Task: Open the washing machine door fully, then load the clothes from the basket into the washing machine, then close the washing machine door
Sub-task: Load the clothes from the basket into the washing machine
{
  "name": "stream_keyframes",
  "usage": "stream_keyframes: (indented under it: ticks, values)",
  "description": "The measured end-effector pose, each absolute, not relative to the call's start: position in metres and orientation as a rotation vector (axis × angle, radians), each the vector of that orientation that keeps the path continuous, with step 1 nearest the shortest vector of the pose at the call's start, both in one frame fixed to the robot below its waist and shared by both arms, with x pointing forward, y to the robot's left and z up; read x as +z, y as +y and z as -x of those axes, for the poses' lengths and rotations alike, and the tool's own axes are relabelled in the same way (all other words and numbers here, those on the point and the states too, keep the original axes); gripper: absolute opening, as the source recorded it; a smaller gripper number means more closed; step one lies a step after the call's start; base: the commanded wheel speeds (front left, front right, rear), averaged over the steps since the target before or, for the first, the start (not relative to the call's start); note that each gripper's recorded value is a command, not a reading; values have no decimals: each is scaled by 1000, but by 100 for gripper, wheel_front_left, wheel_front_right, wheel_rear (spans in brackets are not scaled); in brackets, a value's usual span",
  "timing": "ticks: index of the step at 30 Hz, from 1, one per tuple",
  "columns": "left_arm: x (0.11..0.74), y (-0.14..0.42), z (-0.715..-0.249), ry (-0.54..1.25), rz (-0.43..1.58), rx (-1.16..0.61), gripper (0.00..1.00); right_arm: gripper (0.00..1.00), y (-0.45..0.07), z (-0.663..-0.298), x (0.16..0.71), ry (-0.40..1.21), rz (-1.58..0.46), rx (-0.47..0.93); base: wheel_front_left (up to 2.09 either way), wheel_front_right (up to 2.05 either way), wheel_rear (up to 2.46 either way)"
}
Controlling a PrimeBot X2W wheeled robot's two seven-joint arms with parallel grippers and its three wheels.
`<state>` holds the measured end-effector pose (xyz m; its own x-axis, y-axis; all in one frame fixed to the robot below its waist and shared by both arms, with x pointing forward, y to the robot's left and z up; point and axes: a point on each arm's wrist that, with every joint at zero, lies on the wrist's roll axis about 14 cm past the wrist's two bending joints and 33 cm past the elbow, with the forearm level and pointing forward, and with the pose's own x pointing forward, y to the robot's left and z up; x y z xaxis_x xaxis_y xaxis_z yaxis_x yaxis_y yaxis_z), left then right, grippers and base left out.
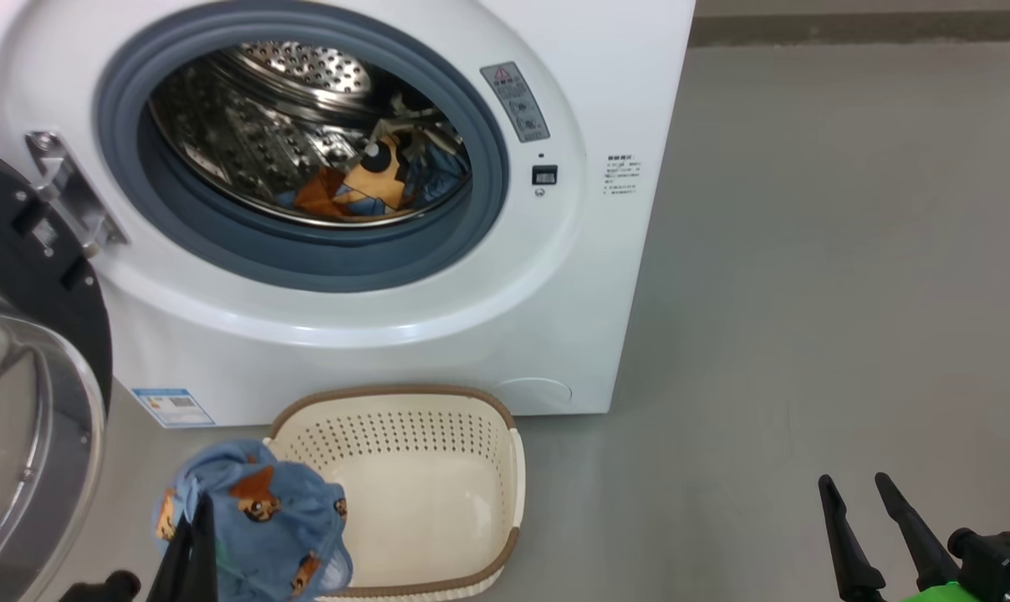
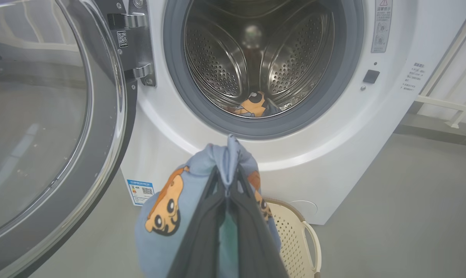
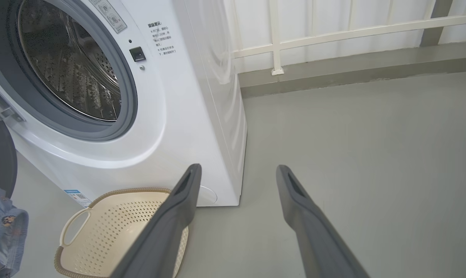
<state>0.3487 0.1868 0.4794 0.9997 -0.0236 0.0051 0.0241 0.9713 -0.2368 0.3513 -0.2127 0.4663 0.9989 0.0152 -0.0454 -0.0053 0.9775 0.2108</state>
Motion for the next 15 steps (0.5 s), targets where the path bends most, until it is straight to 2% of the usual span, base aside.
stream_keyframes:
  ticks: [3, 8, 15]
  values:
    - [478, 184, -357, 3, 243, -31, 0, 100, -213, -352, 461, 61, -221, 0, 0, 0, 0]
    - [501, 178, -401, -71, 261, -63, 0, 100, -215, -358, 449, 93, -233, -23, 0, 0, 0]
    - [553, 169, -477, -230, 227, -138, 0, 100, -211, -394, 449, 75, -255, -27, 0, 0, 0]
